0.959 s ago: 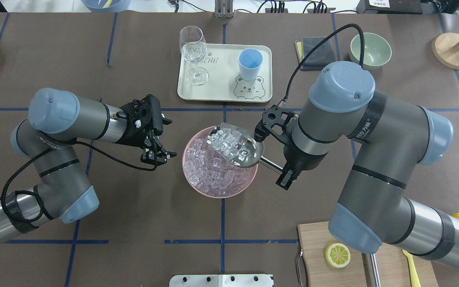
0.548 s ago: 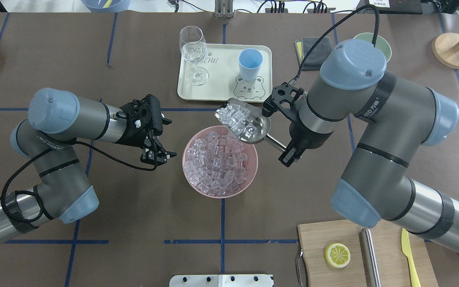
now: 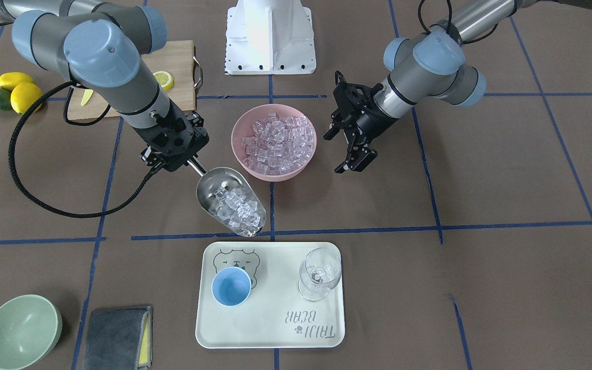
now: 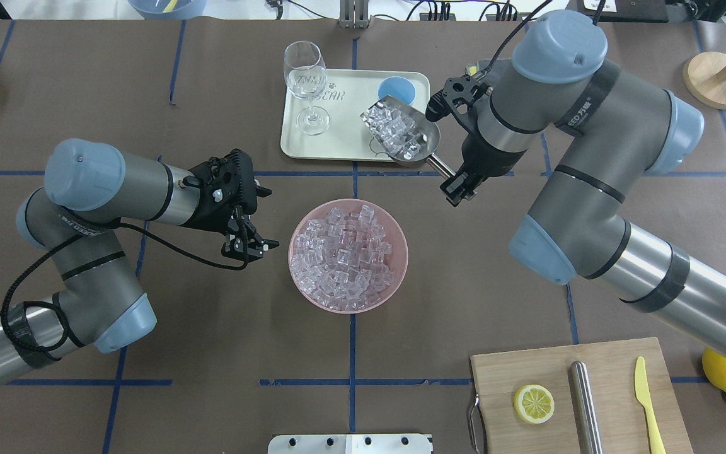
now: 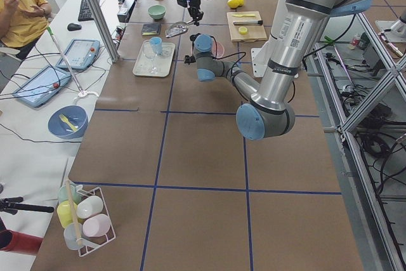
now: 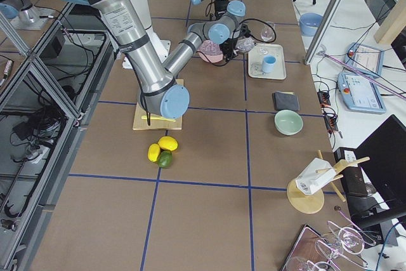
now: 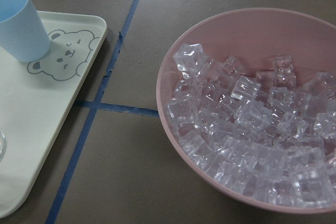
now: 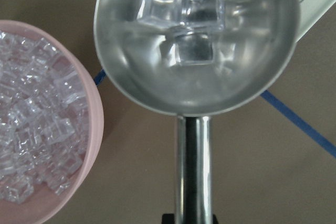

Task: Put ice in cup with scoop
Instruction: 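Lift the filled scoop and carry it to the light blue cup, then tilt the scoop over the light blue cup to pour the ice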

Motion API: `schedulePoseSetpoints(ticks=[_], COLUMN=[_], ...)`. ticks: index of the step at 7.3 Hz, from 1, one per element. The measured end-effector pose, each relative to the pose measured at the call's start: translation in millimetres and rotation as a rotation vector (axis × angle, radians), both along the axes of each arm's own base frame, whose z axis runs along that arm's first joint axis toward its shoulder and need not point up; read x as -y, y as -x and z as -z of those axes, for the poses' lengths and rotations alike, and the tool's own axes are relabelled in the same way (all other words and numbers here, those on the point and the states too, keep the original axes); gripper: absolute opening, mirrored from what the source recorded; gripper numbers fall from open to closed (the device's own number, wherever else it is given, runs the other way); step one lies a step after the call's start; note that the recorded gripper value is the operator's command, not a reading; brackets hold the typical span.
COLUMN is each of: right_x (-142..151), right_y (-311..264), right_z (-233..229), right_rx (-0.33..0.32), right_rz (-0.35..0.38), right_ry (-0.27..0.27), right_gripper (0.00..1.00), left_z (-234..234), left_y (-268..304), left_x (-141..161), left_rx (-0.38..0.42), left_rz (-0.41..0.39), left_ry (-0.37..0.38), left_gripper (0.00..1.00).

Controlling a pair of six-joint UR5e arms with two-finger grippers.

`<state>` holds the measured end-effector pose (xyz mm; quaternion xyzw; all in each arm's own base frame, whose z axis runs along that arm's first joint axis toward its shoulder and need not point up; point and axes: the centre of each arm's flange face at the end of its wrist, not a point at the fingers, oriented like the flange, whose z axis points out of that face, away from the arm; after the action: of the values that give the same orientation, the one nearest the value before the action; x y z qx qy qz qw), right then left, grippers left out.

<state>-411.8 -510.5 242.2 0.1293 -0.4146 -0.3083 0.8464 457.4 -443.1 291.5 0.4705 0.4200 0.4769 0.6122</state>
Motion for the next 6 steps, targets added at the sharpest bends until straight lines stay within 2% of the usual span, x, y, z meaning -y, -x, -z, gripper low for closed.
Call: schedulePoseSetpoints(ticks=[3,6], right_x=[46.9,62.6], right_y=[-4.2,-13.5], right_z=[-14.7,-13.1], right_rx=[-0.041,-0.081], right_rz=[-0.054,-0.058], right_ry=[0.052,0.132], right_gripper=[0.0,0.0], left_z=[0.0,0.0], left_y=[0.1,0.1], left_x=[0.1,0.1], left_rx=[0.0,0.0], left_rz=[0.0,0.0], left_ry=[0.0,0.0], left_gripper=[1.0,1.0])
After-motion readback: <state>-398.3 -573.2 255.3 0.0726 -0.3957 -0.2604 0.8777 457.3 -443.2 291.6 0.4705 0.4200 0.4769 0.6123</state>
